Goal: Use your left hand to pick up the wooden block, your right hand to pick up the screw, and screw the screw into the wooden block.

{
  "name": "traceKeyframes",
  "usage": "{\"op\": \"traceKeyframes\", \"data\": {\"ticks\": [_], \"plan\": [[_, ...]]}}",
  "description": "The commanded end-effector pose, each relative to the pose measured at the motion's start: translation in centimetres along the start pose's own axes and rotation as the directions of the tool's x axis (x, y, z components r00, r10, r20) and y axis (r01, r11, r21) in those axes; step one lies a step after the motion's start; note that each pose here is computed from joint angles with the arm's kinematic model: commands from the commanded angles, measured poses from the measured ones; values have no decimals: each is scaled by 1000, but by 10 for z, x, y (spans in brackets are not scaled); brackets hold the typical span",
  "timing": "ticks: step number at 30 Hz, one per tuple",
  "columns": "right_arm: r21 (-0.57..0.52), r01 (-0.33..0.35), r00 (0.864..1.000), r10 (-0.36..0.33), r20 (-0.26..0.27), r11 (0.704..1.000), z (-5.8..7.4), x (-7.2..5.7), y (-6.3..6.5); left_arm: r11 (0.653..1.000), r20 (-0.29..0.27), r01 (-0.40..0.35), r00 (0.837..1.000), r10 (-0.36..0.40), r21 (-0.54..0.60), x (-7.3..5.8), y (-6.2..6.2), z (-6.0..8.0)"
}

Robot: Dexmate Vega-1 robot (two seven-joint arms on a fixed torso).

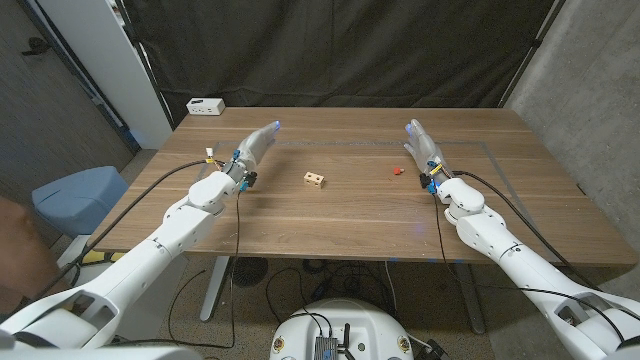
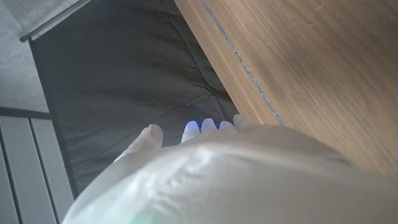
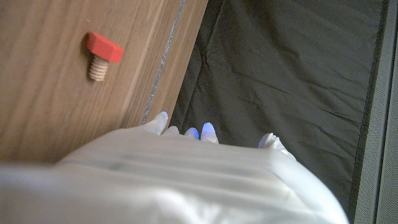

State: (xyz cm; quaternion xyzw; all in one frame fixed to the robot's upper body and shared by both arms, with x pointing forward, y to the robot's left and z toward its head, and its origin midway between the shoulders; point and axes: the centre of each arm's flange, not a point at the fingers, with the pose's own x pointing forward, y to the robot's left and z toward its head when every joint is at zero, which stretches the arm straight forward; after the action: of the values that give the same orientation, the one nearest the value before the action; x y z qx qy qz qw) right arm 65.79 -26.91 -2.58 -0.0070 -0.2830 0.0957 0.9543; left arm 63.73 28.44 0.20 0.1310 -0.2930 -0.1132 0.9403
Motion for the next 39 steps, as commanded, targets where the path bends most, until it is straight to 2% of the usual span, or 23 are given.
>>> {"op": "traceKeyframes", "data": {"ticks": [1,10,23,30,32,33,39], "plan": [[-2,8,1000,-8,10,1000,3,4,-1,975,-19,63,998,-61,215,-1,4,26],[-10,5,1000,-5,12,1000,4,7,-2,922,-40,113,994,-106,369,-2,2,47],[-27,22,1000,-22,12,999,0,4,-10,813,-77,194,980,-181,550,-2,-9,69],[-29,32,999,-31,14,999,-1,0,-14,698,-106,219,974,-202,681,-3,-18,86],[-29,33,999,-33,15,999,-1,-1,-14,687,-117,223,973,-199,692,-3,-19,88],[-28,36,999,-36,17,999,-1,-1,-14,659,-120,226,972,-203,717,-3,-21,91],[-30,44,999,-43,20,999,-1,-2,-14,548,-172,259,964,-205,795,-2,-34,101]]}}
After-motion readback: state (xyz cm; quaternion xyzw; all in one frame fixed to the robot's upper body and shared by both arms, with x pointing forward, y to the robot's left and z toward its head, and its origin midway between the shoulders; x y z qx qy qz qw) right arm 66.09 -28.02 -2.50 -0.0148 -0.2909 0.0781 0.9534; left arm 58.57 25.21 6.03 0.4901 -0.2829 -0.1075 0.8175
